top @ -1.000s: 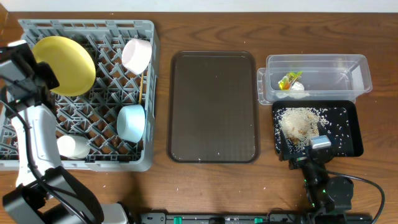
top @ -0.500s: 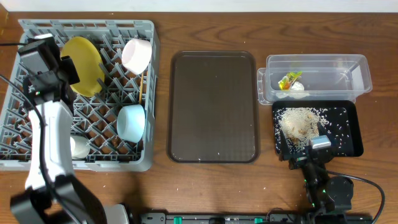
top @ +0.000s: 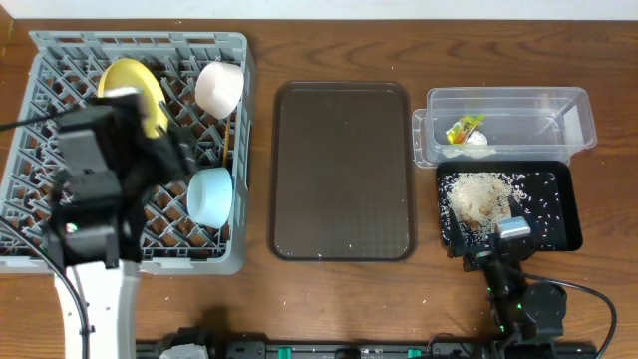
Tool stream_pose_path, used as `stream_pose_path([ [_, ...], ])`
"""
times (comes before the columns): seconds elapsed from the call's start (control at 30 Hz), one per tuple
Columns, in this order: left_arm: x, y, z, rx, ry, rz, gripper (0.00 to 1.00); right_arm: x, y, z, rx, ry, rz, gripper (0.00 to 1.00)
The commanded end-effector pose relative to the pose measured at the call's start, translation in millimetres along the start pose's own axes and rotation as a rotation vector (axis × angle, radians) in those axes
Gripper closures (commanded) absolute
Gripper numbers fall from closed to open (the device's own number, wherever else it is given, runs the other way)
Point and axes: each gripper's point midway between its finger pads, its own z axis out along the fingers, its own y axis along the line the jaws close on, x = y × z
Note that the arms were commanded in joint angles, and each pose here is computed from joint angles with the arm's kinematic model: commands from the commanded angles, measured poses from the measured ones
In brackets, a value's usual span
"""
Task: Sort waste into correct bins and load items into the dishwasher
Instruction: 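Release the yellow plate and swing the left gripper toward the rack front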
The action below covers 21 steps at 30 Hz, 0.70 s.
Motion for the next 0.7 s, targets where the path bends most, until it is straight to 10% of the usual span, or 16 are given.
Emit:
stream_pose_path([
  [0.0,17,-64,-11,0.269,0.061,0.038,0.11,1,-2,0,0.010,0.000,-0.008,0.01],
  [0.4,31,-95,-16,0.344,0.098,0.112,0.09,1,-2,0,0.010,-0.001,-0.008,0.01],
  [0.67,-16,-99,-26,0.334,-0.168,0.192,0.04,1,-2,0,0.010,0.000,-0.008,0.01],
])
